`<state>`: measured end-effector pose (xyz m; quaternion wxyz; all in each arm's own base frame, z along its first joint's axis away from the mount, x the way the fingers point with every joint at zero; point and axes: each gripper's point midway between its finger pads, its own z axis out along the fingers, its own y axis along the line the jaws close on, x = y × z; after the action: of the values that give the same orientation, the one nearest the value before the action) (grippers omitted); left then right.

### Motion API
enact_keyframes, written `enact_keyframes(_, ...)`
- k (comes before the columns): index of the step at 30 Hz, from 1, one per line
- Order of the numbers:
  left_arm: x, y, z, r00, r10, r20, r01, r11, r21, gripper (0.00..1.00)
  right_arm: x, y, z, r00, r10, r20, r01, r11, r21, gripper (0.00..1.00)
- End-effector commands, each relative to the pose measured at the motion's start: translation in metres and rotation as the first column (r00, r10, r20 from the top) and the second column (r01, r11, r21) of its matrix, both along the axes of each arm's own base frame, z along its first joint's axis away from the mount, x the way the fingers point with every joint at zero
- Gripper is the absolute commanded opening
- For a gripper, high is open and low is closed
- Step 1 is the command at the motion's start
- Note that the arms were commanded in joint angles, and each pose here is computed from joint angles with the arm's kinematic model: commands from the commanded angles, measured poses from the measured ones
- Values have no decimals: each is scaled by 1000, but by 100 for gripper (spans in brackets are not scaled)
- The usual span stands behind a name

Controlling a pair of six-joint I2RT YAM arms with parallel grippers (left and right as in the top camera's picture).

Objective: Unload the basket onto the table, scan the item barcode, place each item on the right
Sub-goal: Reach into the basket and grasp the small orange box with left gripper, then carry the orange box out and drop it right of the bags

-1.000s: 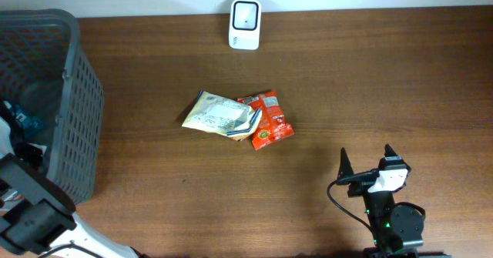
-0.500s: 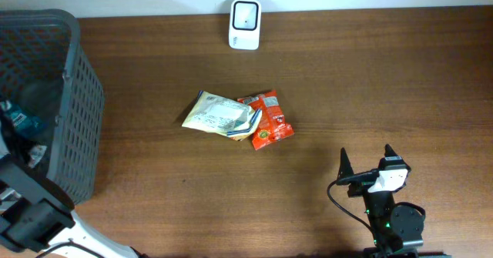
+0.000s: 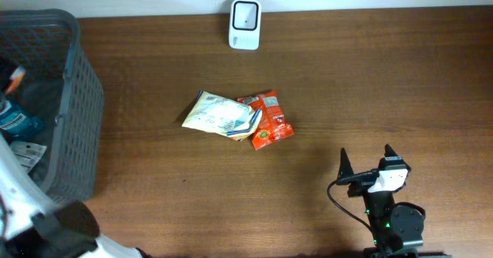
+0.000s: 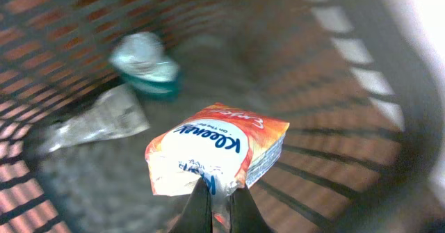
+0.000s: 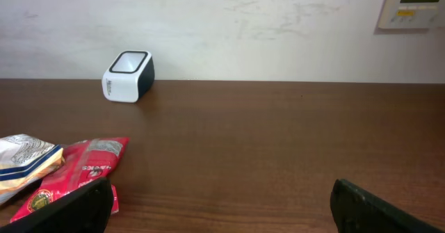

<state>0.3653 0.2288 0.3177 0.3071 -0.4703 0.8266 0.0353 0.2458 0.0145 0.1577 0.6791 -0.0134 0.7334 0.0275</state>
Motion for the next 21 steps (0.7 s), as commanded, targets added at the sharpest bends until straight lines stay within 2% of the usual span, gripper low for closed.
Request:
enact_keyframes(1, 6, -74, 69, 967, -181, 177, 170, 983, 75, 0, 0, 0, -3, 1000, -5, -8, 5, 1000, -1, 99)
enact_keyframes(5, 11, -144, 93, 908, -348, 232, 331, 937, 111, 0, 0, 0, -3, 1000, -5, -8, 5, 1000, -1, 99)
enact_keyframes(8, 19, -212, 87, 838, -503, 212, 494, 864, 98, 0, 0, 0, -3, 1000, -5, -8, 5, 1000, -1, 99)
enact_keyframes(11, 23, -259, 73, 778, -604, 172, 601, 796, 76, 0, 0, 0, -3, 1000, -5, -8, 5, 1000, -1, 99)
enact_keyframes(12, 28, -282, 63, 740, -657, 144, 655, 753, 67, 0, 0, 0, -3, 1000, -5, -8, 5, 1000, -1, 99)
enact_keyframes(15, 38, -324, 37, 676, -732, 84, 732, 681, 37, 0, 0, 0, -3, 1000, -5, -8, 5, 1000, -1, 99)
enact_keyframes(21, 66, -415, -61, 538, -839, -84, 836, 544, -75, 0, 0, 0, -3, 1000, -5, -8, 5, 1000, -1, 99)
